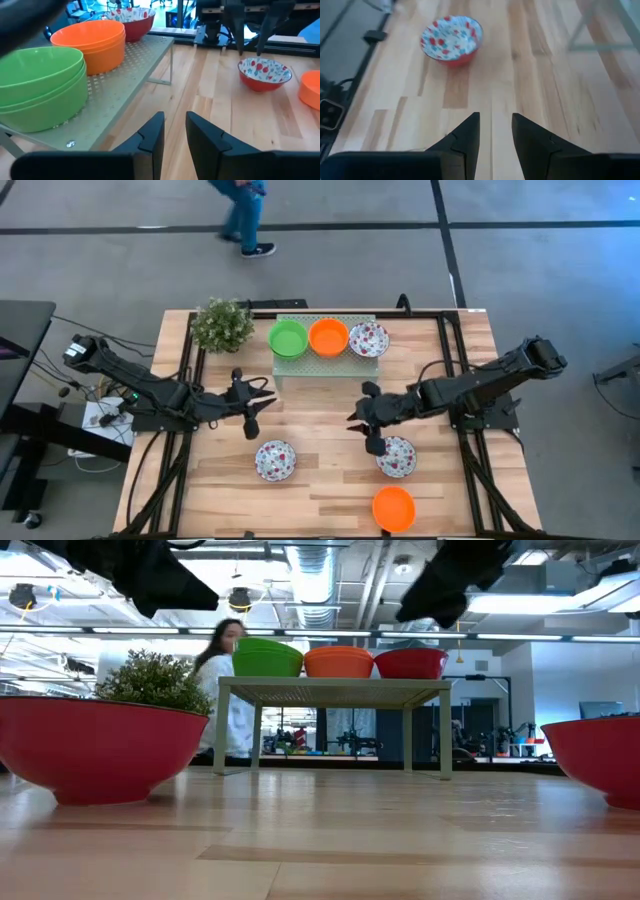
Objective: Pick & Place Mini bowls
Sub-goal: Stack the white bowl on the white bowl on the shelf
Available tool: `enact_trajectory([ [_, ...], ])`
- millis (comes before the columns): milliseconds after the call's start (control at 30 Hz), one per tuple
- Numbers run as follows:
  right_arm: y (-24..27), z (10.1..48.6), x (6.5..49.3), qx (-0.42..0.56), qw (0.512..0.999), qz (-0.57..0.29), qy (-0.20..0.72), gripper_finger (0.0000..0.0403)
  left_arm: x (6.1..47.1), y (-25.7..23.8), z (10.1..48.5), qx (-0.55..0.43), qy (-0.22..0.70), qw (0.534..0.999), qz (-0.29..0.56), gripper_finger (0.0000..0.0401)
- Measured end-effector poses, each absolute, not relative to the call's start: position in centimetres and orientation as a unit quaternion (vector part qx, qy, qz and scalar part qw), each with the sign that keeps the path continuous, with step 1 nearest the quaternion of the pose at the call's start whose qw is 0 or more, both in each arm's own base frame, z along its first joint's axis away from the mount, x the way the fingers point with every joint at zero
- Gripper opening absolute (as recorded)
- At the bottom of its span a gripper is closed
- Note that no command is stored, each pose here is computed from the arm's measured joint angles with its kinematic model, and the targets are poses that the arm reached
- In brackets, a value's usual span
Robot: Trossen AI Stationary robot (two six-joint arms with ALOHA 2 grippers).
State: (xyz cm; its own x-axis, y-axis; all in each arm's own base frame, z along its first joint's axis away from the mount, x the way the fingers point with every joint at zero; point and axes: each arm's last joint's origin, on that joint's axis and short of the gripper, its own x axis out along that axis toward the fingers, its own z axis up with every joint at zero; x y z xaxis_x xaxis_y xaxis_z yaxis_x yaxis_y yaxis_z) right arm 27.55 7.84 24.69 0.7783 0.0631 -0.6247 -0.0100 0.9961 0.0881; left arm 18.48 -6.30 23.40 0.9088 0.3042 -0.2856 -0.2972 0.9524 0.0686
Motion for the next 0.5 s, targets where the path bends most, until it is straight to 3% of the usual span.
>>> enact_trajectory([
  [300, 9.8, 23.0, 24.7, 0.129, 0.894, -0.134, 0.408, 0.0108, 18.5, -6.3, 23.5, 0.007, 0.143, 0.978, 0.154, 0.0081],
  [500, 11.2, 22.4, 23.0, 0.205, 0.859, -0.181, 0.434, 0.0108, 18.5, -6.3, 23.6, 0.005, 0.140, 0.978, 0.154, 0.0081],
])
